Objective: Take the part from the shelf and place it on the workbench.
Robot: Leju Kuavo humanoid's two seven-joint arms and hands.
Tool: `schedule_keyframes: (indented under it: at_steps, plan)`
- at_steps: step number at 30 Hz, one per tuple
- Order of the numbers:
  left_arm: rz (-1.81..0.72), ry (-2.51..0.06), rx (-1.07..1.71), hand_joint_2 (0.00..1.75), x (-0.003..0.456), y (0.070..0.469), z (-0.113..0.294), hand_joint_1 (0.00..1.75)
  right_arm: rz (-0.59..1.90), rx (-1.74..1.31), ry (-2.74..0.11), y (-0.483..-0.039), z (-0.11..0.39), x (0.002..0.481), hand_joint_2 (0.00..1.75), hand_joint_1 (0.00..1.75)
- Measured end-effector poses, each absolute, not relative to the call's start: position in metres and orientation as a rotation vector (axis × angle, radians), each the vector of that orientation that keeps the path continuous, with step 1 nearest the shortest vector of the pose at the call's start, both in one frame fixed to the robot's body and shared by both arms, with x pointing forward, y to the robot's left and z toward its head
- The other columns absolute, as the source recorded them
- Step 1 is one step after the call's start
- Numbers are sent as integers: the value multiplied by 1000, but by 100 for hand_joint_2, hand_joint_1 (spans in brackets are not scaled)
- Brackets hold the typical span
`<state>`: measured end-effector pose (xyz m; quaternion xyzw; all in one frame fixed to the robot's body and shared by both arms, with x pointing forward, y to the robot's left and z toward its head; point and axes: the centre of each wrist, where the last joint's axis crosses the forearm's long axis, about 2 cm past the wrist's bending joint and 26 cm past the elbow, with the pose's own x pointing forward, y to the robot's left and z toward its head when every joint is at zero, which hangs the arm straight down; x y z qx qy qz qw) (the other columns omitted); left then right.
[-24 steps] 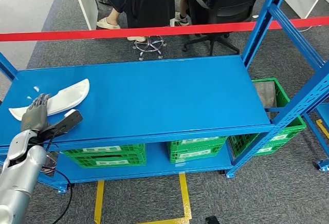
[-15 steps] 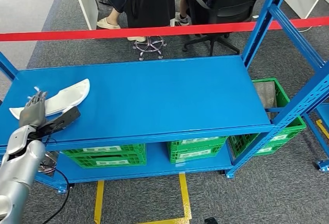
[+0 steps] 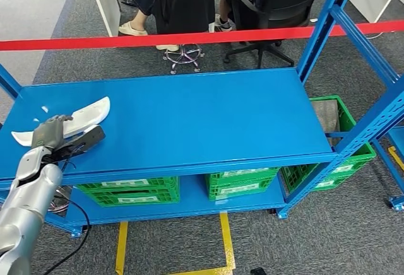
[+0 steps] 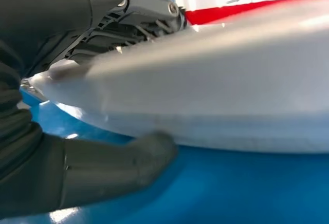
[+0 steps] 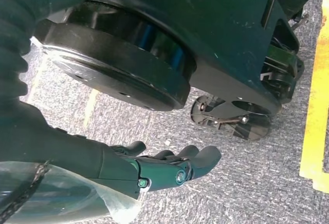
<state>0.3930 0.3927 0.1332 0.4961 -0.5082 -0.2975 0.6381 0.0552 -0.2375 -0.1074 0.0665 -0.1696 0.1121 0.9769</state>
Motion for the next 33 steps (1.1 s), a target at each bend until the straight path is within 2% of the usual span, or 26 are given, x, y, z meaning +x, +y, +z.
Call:
schedule_keyframes:
  at_steps: [12, 19, 24, 28, 33]
  plan:
    - [-692, -1244, 1110, 175, 391, 380, 130, 175, 222, 131, -339, -238, -108, 54, 175, 0]
    - [-707, -1429, 1106, 175, 358, 351, 123, 175, 190, 113, -334, -238, -108, 51, 175, 0]
    - [-709, -1464, 1107, 175, 351, 344, 124, 175, 186, 111, -332, -238, -108, 51, 175, 0]
    - [-672, -1829, 1072, 175, 276, 280, 139, 175, 145, 86, -328, -240, -109, 46, 175, 0]
    - [-570, -2125, 907, 175, 209, 228, 147, 175, 100, 70, -346, -243, -110, 43, 175, 0]
